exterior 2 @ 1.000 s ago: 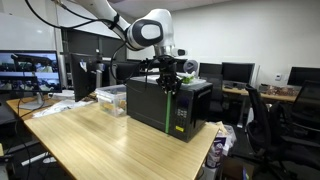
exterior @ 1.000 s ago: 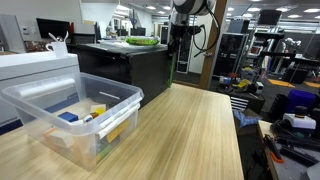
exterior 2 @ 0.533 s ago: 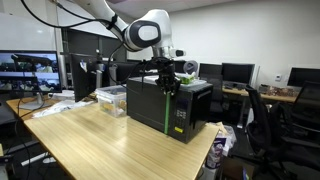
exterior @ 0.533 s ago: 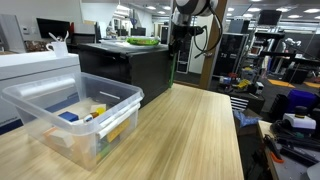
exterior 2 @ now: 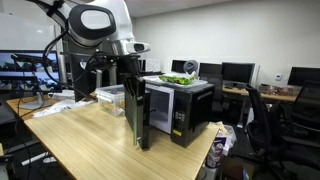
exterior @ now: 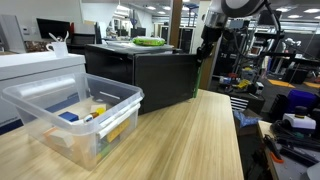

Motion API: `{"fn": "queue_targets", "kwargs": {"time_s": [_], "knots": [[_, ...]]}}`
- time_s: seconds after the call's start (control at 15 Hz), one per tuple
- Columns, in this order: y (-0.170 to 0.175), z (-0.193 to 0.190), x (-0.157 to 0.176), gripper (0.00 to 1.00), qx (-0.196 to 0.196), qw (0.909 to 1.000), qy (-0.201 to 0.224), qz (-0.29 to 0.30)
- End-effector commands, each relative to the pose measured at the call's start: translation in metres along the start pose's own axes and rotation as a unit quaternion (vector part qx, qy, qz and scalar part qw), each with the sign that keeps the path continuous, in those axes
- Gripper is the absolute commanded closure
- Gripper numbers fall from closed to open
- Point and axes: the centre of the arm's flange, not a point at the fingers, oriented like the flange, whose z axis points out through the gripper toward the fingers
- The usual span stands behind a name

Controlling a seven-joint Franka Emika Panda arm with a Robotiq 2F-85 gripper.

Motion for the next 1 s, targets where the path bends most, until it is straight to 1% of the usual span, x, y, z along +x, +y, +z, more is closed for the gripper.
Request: {"fn": "queue_targets", "kwargs": {"time_s": [0.0, 0.07, 0.2, 0.27, 0.33, 0.4, 0.47, 0.6, 0.67, 0.8, 0.93], "knots": [[0.004, -0.052, -0.066, 0.45, -0.023, 0.9988, 0.004, -0.044], [-0.002, -0.079, -0.081, 0.31, -0.027, 0.9976, -0.005, -0.063], [-0.004, -0.113, -0.094, 0.16, -0.027, 0.9964, -0.018, -0.079], [-0.008, -0.135, -0.090, 0.11, -0.024, 0.9958, -0.027, -0.084], [-0.011, -0.160, -0.090, 0.02, -0.018, 0.9959, -0.025, -0.085], [-0.014, -0.179, -0.084, 0.01, -0.003, 0.9968, -0.006, -0.079], [-0.017, -0.202, -0.071, 0.00, 0.015, 0.9971, 0.038, -0.064], [-0.017, -0.198, -0.021, 0.00, 0.027, 0.9932, 0.110, -0.026], [-0.015, -0.191, 0.002, 0.00, 0.023, 0.9910, 0.131, -0.010], [-0.016, -0.175, 0.036, 0.00, 0.010, 0.9864, 0.163, 0.016], [-0.021, -0.138, 0.067, 0.00, -0.008, 0.9850, 0.170, 0.027]]}}
